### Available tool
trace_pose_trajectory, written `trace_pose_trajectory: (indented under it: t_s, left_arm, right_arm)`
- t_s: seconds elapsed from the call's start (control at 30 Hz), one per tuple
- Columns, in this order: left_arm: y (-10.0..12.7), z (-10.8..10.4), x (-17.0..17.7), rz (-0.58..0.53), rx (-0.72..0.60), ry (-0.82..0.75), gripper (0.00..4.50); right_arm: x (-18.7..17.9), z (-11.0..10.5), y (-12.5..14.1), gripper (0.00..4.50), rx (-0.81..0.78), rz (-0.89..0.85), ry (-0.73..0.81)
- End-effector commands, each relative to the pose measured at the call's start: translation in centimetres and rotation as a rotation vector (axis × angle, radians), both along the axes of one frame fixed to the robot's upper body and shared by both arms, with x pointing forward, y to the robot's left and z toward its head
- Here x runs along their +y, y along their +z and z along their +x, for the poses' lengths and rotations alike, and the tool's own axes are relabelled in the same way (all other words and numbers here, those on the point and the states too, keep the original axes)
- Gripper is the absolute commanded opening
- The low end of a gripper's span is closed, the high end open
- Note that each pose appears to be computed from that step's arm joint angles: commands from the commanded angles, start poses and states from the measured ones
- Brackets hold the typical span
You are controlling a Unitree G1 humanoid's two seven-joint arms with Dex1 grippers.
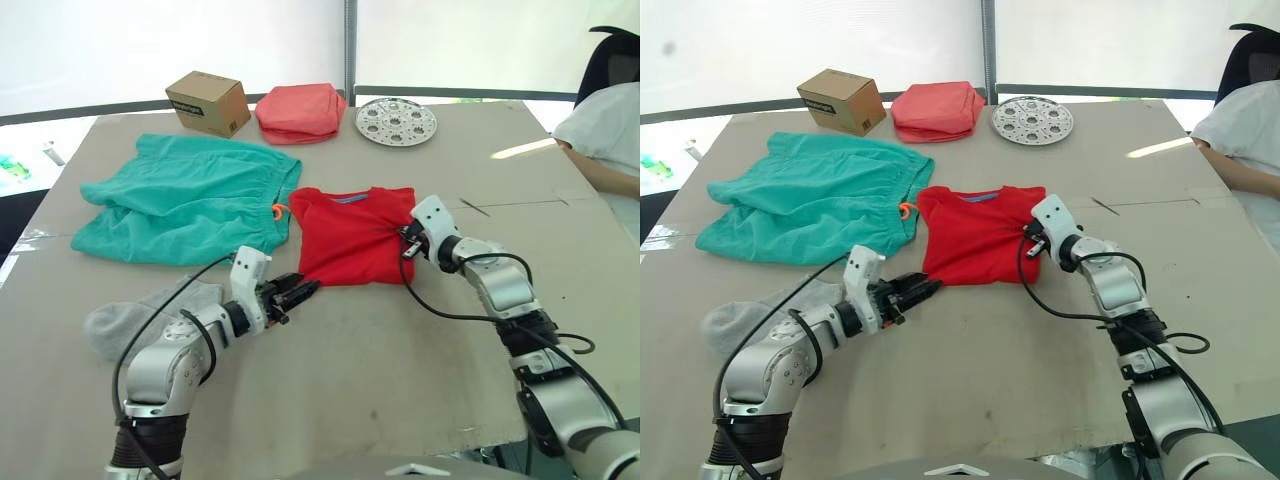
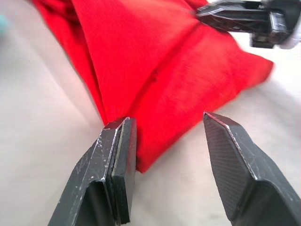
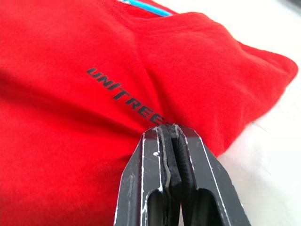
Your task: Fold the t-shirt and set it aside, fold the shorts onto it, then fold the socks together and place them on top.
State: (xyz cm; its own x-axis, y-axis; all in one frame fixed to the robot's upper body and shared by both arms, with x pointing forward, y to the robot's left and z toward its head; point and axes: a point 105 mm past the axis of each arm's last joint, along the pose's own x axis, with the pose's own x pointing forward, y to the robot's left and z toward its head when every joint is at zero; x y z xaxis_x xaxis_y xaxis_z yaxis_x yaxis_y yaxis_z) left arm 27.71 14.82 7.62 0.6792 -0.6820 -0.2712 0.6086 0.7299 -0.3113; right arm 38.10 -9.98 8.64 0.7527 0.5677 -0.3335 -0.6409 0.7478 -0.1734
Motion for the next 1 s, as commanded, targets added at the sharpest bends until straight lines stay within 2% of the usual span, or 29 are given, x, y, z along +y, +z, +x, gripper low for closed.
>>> trace_pose_trajectory:
  t_s: [0.03, 0.1, 0.13, 0.2, 0.3, 0.43, 0.6, 0.77, 0.93, 1.0]
  left_arm:
    - [0.7, -0.6, -0.1, -0.017, -0.023, 0.007, 2.47]
    - [1.6, -0.7, 0.5, -0.040, -0.061, 0.026, 2.47]
    - [2.3, -0.8, 0.7, -0.064, -0.090, 0.024, 2.72]
    - [3.6, -1.1, 1.3, -0.093, -0.130, 0.021, 3.26]
    - [5.4, -2.0, 2.0, -0.089, -0.193, -0.016, 4.50]
    - [7.0, -3.6, 2.2, -0.063, -0.228, -0.105, 4.50]
    - [8.2, -6.5, 2.9, -0.056, -0.223, -0.215, 4.50]
    - [7.8, -7.5, 4.3, -0.031, -0.204, -0.222, 4.50]
    - [8.0, -7.6, 4.8, 0.004, -0.218, -0.215, 4.50]
    - [7.9, -7.4, 4.8, 0.006, -0.221, -0.203, 4.50]
  right_arm:
    - [-0.6, -0.9, 3.1, 0.66, 0.016, 0.187, -0.012]
    - [-0.7, -1.2, 4.4, 1.51, 0.019, 0.254, -0.028]
    - [-0.7, -1.2, 5.1, 1.99, 0.023, 0.286, -0.038]
    - [-0.9, -1.1, 6.2, 2.92, 0.023, 0.325, -0.067]
    - [-1.1, -0.4, 7.3, 4.40, 0.015, 0.346, -0.124]
    - [-0.9, 0.3, 6.9, 4.46, 0.048, 0.338, -0.176]
    - [0.2, 1.5, 3.6, 4.46, 0.148, 0.302, -0.261]
    - [3.0, 1.4, 0.4, 4.46, 0.225, 0.263, -0.160]
    - [4.7, -0.1, -3.2, 4.46, 0.238, 0.059, 0.002]
    - [4.6, -0.5, -4.3, 3.96, 0.218, -0.037, 0.035]
